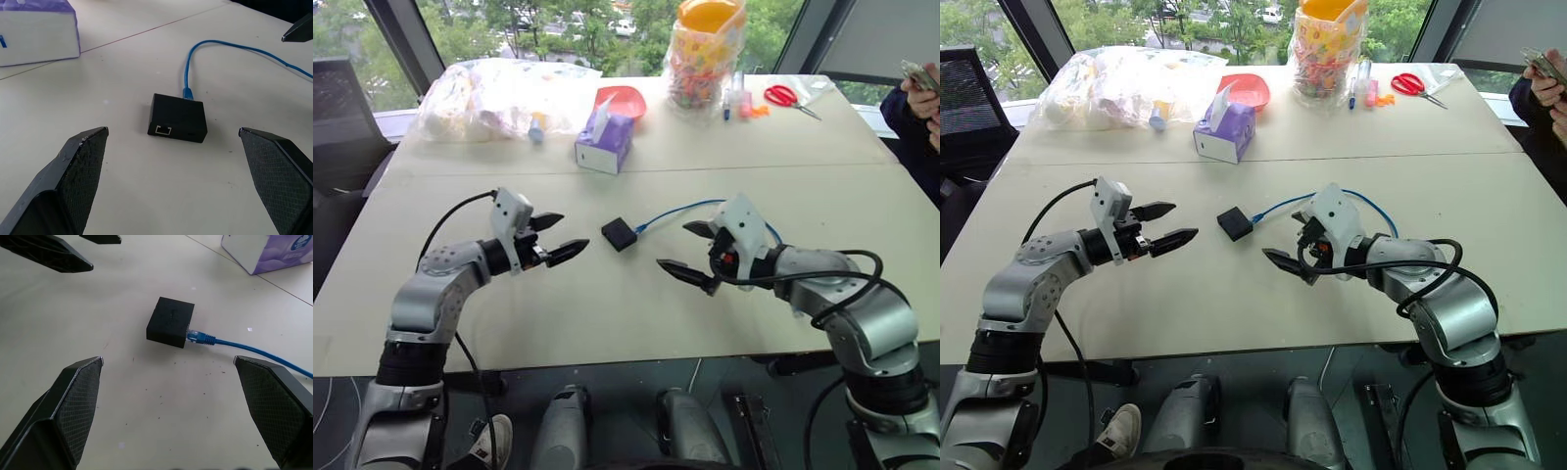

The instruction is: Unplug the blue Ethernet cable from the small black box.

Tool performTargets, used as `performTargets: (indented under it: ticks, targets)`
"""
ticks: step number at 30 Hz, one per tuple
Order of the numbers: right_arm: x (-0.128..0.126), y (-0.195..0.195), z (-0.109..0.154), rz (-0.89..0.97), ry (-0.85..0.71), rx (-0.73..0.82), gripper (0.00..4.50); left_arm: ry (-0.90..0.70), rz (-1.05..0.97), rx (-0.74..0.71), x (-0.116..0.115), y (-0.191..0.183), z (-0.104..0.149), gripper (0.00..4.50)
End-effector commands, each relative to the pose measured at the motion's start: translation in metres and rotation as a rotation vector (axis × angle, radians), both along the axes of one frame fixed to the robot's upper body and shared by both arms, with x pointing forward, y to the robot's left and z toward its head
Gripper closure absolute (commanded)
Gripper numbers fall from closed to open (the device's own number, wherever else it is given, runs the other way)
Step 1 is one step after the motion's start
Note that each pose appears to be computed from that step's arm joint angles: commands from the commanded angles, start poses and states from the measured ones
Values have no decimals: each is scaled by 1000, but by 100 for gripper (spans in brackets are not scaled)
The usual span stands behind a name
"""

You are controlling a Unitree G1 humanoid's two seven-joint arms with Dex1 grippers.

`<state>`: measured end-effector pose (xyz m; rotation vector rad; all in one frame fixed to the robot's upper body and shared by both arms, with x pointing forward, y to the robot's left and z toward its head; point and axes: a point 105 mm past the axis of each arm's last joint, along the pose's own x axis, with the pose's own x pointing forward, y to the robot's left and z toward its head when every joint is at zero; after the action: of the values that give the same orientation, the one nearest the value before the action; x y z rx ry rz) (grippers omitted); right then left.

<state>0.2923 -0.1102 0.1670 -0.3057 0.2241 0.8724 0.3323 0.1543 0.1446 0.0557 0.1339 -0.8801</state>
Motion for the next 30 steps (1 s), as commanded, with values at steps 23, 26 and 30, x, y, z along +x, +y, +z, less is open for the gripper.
performTargets:
  ticks: [23,26,30]
  targets:
    - [37,-9,33,155,-140,-154,0,-26,-66,6,-3,1,12,5]
    - [56,-6,33,204,-134,-207,0,-39,-66,5,-3,1,14,5]
    - [77,-3,32,289,-81,-279,0,-55,-57,-2,0,0,19,5]
